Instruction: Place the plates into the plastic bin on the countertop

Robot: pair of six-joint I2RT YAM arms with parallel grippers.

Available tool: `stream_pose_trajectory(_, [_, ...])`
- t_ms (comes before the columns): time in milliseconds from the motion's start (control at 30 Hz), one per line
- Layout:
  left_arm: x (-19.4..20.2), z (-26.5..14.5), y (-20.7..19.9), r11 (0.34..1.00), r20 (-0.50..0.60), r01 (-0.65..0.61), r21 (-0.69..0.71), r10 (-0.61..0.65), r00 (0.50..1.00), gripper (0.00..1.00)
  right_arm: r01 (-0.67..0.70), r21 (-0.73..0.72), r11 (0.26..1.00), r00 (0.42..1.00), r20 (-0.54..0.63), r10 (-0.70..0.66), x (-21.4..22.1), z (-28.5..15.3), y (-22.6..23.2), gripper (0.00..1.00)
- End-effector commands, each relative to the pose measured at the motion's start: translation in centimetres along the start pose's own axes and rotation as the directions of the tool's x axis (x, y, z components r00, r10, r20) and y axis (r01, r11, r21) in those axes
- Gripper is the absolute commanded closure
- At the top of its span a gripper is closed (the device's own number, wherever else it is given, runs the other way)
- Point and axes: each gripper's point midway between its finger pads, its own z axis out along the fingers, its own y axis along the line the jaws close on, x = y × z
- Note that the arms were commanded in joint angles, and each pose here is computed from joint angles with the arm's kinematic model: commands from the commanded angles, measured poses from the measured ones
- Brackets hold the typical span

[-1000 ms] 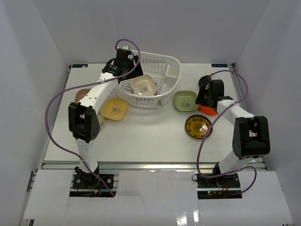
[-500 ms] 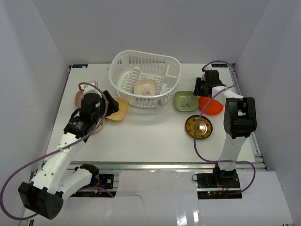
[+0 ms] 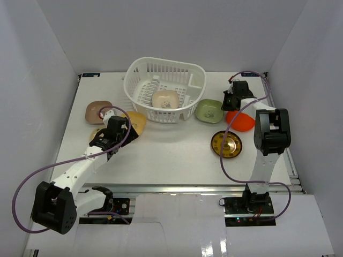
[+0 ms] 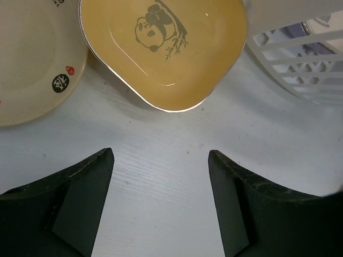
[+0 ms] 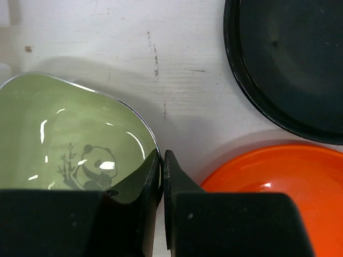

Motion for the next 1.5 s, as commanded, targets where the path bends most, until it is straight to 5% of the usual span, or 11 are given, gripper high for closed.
stream_pose_trajectory(0, [-0.9,0.8,-0.3,0.996,0.065,0.09,0.018,-0.091,0.994,0.18,0.002,0.005,1.0,0.994,0.11,-0.003,-3.6,-3.8,0.4,0.92])
stream_pose_trajectory(333, [-0.9,4.9,0.3,0.981,0.12,0.188,-0.052,-0.181,0.976,0.19,-0.065,0.138,0.988,0.918,0.396,0.004,-8.6,-17.2,-0.6,0.92])
stream_pose_trajectory(567, [-1.7,7.2,1.0,0.975,0.187,0.198,-0.103,-0.177,0.966,0.25,0.073,-0.205,0.976,0.802,0.594,0.065,-14.1,-26.1,8.3,0.92])
stream_pose_trajectory(667, [-1.8,7.9,0.9,0.975,0.188,0.192,-0.111,-0.17,0.967,0.38,0.158,-0.224,0.962,0.778,0.628,0.018,-15.6,-27.2,12.9,0.92])
stream_pose_trajectory(700, [-1.3,8.4,1.1,0.976,0.175,0.182,-0.123,-0.159,0.971,0.51,0.184,-0.229,0.956,0.766,0.643,0.007,-16.8,-27.2,14.5,0.92])
stream_pose_trajectory(767, [-1.4,8.7,0.7,0.979,0.167,0.168,-0.112,-0.148,0.975,0.69,0.239,-0.267,0.934,0.777,0.63,-0.019,-17.3,-26.4,17.6,0.92])
stream_pose_trajectory(833, [-1.0,8.7,1.0,0.98,0.148,0.152,-0.126,-0.132,0.98,1.0,0.26,-0.285,0.922,0.794,0.606,-0.037,-18.6,-24.0,20.0,0.92])
stream_pose_trajectory(867, [-0.7,8.6,1.0,0.981,0.14,0.148,-0.125,-0.131,0.982,1.0,0.248,-0.275,0.929,0.834,0.548,-0.06,-17.8,-20.8,20.2,0.92])
stream_pose_trajectory(1100, [1.2,5.0,2.3,0.987,0.087,0.141,-0.079,-0.135,0.987,1.0,0.301,-0.237,0.924,0.868,0.47,-0.162,-17.2,-12.4,24.6,0.92])
stream_pose_trajectory(1300, [-1.3,-0.9,1.2,0.99,0.142,0.138,0.041,-0.142,0.98,1.0,0.297,-0.213,0.931,0.903,0.38,-0.2,-15.7,-6.0,26.0,0.91])
stream_pose_trajectory(1467, [-6.9,-7.2,-2.4,0.971,0.268,0.098,0.216,-0.156,0.951,1.0,0.272,-0.181,0.945,0.918,0.342,-0.199,-14.4,-4.4,25.3,0.52])
